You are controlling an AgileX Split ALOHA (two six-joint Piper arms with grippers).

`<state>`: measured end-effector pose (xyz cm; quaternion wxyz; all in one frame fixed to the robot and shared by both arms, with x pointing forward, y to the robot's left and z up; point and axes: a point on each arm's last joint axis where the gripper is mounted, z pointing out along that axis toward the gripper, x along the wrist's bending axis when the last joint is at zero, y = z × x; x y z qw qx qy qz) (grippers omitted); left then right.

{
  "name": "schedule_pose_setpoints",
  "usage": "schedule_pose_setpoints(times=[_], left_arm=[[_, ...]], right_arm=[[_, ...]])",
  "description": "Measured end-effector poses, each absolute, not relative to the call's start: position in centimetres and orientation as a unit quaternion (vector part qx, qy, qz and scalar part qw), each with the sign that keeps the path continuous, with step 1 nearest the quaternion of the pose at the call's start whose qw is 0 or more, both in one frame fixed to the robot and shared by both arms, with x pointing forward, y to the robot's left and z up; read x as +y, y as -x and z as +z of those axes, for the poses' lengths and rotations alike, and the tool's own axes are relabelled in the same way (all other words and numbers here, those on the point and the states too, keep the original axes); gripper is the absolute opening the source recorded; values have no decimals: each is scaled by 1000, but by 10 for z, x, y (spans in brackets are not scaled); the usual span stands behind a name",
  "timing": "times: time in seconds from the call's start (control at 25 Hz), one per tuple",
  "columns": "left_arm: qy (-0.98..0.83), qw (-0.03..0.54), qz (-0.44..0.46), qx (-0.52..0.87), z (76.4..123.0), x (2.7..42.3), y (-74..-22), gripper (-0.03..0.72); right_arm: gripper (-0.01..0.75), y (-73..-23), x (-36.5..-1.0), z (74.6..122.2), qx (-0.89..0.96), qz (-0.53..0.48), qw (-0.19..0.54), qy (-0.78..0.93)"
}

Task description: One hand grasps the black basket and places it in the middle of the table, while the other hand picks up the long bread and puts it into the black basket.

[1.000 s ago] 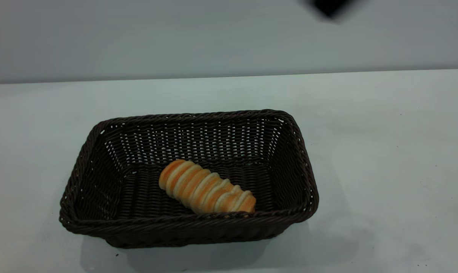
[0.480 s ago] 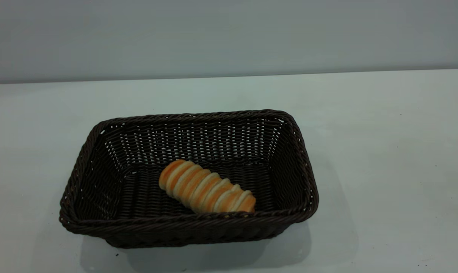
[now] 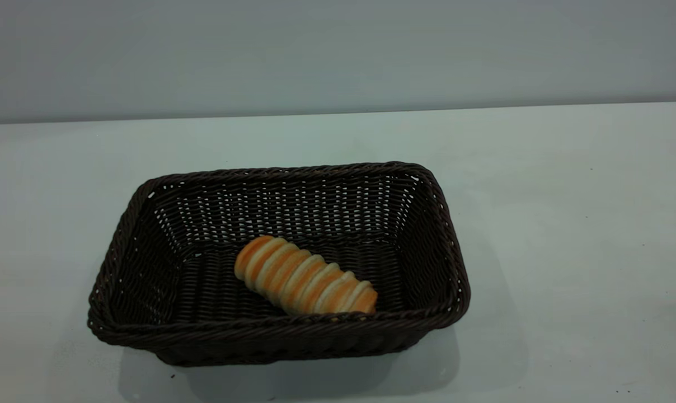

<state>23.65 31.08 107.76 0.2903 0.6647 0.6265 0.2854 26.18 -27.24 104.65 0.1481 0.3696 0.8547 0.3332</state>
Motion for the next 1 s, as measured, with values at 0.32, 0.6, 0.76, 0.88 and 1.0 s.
schedule_pose_setpoints(times=[0.32, 0.6, 0.76, 0.88, 1.0], left_arm=[[-631, 351, 337, 604, 1069, 317, -204, 585], [-644, 319, 323, 615, 1049, 317, -214, 585], [-647, 311, 316, 620, 1041, 316, -218, 585], [-646, 309, 311, 625, 1038, 316, -219, 585], [-648, 305, 307, 627, 1034, 316, -222, 585]], right_arm=[[401, -258, -275, 1040, 855, 343, 162, -355], [379, -255, -277, 1040, 851, 352, 168, -353], [364, -250, -282, 1041, 842, 370, 180, -348], [354, -245, -285, 1042, 835, 385, 189, -344], [351, -241, -288, 1042, 829, 398, 197, -340]])
